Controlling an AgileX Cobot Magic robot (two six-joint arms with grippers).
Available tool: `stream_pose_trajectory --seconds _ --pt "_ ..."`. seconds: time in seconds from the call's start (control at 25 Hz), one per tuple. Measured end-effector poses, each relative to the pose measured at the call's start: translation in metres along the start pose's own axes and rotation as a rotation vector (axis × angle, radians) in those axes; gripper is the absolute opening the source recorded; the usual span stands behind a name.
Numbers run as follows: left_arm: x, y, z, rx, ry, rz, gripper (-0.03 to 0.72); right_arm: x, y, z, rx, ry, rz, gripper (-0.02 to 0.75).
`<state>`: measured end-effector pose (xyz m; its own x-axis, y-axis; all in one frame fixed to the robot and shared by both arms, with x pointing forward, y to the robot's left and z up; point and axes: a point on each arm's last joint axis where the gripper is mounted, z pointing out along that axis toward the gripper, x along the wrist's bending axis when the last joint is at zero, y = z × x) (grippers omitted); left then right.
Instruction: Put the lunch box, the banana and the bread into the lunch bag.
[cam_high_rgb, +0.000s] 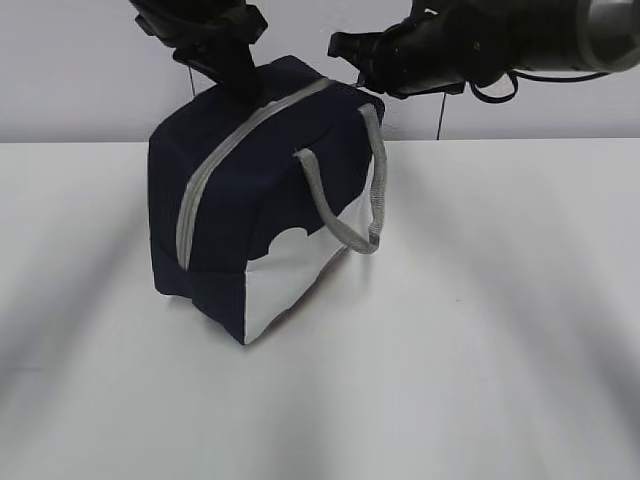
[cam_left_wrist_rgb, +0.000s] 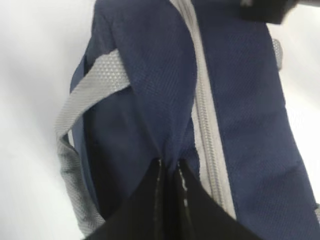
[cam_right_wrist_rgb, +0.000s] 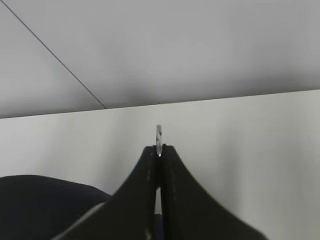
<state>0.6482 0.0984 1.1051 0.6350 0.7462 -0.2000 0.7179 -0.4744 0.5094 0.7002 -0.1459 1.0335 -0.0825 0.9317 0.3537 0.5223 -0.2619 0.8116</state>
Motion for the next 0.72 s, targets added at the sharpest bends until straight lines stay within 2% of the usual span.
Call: stream_pose_trajectory --seconds 0.48,0.72 --pt "-0.006 -0.002 -0.021 -0.008 0.021 0.018 -0.004 -0.020 -0.034 0.029 0.132 -0.083 -0.002 -0.001" --pt "-0.006 -0.002 -0.021 -0.008 0.021 0.018 -0.004 -0.020 -0.035 0.029 0.138 -0.087 -0.002 -0.001"
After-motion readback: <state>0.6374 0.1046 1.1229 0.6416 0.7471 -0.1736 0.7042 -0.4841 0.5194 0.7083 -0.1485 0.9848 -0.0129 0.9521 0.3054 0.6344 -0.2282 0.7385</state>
